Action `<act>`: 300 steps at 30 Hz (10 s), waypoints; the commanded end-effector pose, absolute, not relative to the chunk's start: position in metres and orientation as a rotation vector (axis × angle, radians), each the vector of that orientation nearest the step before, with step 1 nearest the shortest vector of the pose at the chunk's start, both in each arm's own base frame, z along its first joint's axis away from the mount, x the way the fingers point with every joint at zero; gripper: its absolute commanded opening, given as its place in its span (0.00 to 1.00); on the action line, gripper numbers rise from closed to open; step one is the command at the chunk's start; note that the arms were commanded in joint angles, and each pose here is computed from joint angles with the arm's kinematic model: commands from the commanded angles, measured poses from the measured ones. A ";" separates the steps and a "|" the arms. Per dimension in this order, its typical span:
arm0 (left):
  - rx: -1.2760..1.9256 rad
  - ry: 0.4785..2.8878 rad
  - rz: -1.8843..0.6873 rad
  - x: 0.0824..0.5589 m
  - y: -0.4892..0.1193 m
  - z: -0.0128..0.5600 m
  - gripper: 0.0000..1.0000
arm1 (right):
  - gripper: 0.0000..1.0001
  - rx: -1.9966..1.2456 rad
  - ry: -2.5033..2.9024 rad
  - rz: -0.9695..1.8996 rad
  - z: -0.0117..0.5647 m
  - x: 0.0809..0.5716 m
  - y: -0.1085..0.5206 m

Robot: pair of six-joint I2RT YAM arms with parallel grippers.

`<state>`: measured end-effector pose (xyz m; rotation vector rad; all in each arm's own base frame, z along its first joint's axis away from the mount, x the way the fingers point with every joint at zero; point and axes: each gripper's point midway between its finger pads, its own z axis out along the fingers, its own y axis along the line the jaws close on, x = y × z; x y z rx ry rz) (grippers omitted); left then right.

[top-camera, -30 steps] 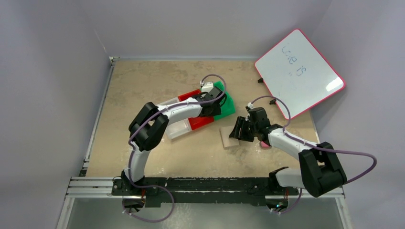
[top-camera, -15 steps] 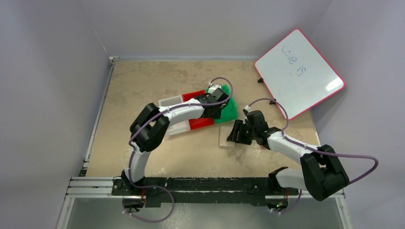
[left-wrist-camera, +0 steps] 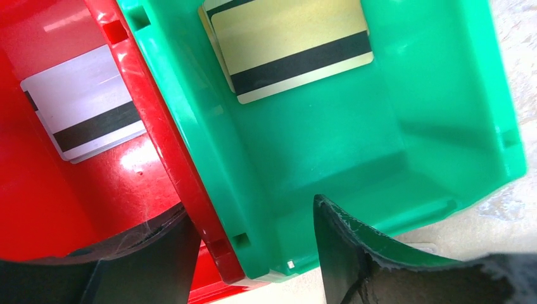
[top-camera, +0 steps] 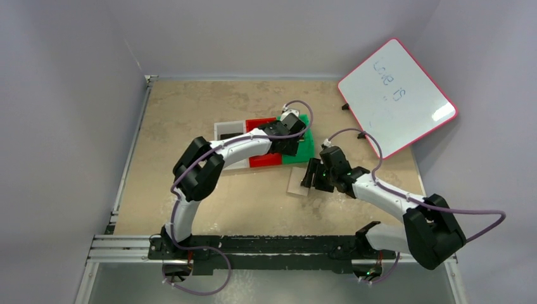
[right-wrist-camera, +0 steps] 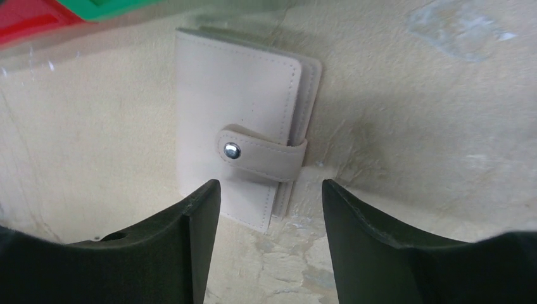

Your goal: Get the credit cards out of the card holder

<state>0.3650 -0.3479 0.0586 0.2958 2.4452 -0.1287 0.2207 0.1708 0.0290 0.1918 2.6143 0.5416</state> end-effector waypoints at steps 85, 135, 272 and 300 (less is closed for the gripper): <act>-0.212 2.438 -0.258 0.206 -0.218 0.037 0.49 | 0.51 -0.261 2.553 0.613 0.059 0.223 0.273; -0.548 2.109 -0.295 0.221 -0.162 0.111 0.66 | 0.05 -0.333 2.640 0.369 0.039 0.191 0.295; -0.209 2.249 -0.587 0.211 -0.274 0.097 0.45 | 0.00 -0.146 2.383 1.039 0.051 0.203 0.246; -0.194 2.407 -0.781 0.169 -0.289 0.057 0.51 | 0.00 0.045 2.472 0.938 0.025 0.206 0.233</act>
